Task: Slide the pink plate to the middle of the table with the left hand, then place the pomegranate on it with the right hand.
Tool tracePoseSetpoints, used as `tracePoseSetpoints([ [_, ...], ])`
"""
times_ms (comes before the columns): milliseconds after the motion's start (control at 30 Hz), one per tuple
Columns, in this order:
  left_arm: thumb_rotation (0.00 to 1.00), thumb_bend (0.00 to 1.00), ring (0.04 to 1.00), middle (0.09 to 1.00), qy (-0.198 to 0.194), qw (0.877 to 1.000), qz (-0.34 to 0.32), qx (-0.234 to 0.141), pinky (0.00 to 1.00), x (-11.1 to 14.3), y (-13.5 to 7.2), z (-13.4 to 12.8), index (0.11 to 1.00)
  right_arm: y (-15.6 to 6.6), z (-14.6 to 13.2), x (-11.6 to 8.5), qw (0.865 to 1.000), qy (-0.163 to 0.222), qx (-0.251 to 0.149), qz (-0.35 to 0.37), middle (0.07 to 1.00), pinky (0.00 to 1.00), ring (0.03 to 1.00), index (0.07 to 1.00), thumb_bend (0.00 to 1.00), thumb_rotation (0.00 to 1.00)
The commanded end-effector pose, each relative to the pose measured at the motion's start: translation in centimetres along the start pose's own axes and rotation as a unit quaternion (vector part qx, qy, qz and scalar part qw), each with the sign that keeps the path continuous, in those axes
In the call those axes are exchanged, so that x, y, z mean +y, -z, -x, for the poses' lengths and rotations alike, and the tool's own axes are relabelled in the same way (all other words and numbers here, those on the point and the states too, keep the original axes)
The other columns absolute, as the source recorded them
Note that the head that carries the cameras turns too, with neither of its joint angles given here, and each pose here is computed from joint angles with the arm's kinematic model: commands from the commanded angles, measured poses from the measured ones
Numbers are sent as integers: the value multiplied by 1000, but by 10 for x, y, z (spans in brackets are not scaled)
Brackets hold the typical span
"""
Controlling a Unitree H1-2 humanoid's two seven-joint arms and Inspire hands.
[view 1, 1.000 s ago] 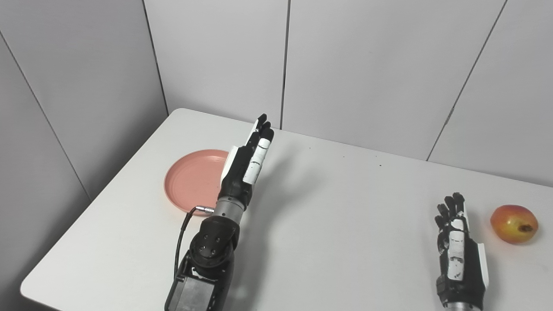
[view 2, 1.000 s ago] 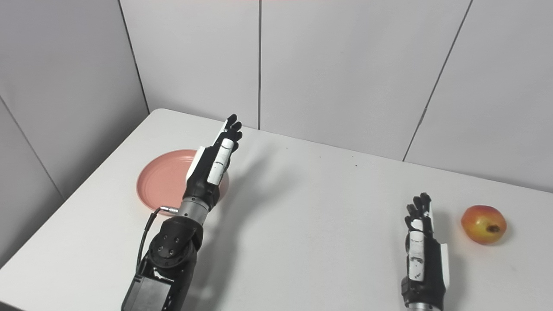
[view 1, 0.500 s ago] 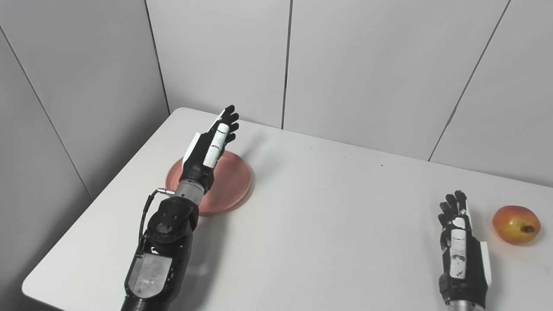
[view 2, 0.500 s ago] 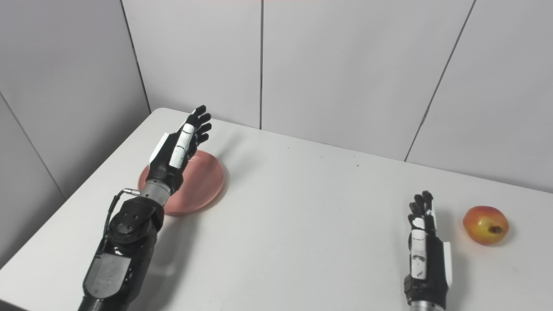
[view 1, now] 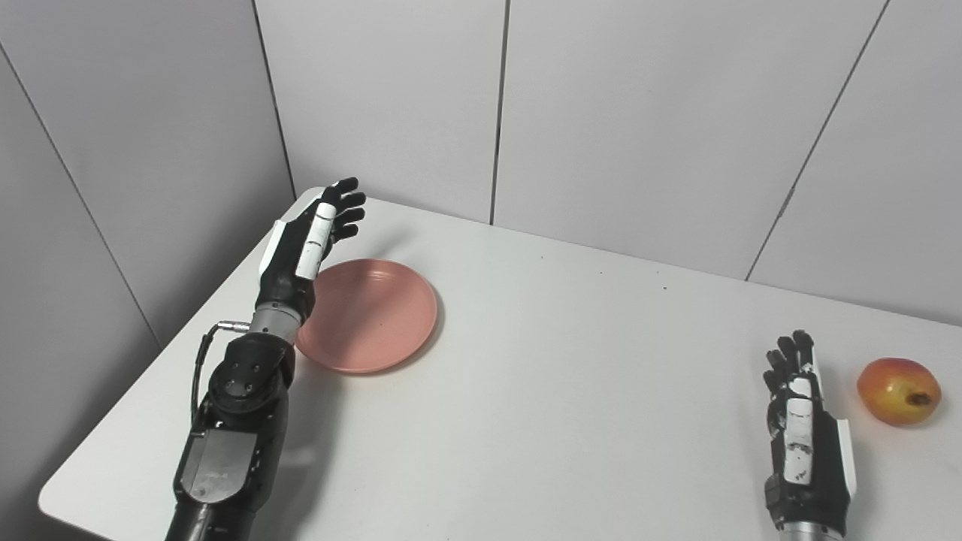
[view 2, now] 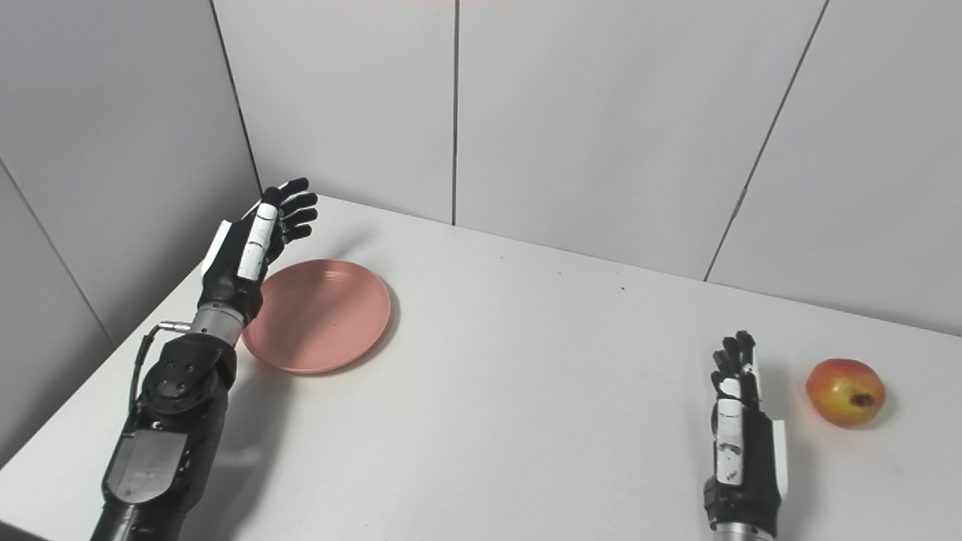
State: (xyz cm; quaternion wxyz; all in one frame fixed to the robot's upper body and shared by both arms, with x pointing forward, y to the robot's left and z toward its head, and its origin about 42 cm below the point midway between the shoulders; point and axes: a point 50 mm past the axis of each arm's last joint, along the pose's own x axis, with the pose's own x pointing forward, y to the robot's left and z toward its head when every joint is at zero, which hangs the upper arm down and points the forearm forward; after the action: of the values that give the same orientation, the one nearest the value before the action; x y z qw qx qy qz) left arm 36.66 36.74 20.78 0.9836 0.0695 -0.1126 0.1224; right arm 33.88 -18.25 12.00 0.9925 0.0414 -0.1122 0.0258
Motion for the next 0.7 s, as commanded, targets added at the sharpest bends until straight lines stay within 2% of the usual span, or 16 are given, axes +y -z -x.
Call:
tracePoseSetpoints([
  [0,1000,756,796,804,-16,999,-4,-51,791,10,-22,-11,789,22,21,-9,1000,5,31,3,970,1000,969,983,583,970],
  [300,1000,776,807,814,-34,999,-6,-41,803,30,-19,-6,805,21,22,-10,999,3,32,5,970,1000,970,987,563,988],
  [500,1000,768,794,799,-56,998,12,-32,777,39,-7,-7,785,22,23,-11,1000,4,31,5,973,1000,971,988,555,980],
  [600,1000,768,785,798,-55,998,11,-27,771,42,-1,-7,788,22,23,-11,1000,4,30,5,970,1000,970,987,560,976],
  [667,1000,777,790,795,-53,999,6,-11,780,44,7,-7,788,22,23,-12,999,4,32,6,970,998,967,988,560,973],
])
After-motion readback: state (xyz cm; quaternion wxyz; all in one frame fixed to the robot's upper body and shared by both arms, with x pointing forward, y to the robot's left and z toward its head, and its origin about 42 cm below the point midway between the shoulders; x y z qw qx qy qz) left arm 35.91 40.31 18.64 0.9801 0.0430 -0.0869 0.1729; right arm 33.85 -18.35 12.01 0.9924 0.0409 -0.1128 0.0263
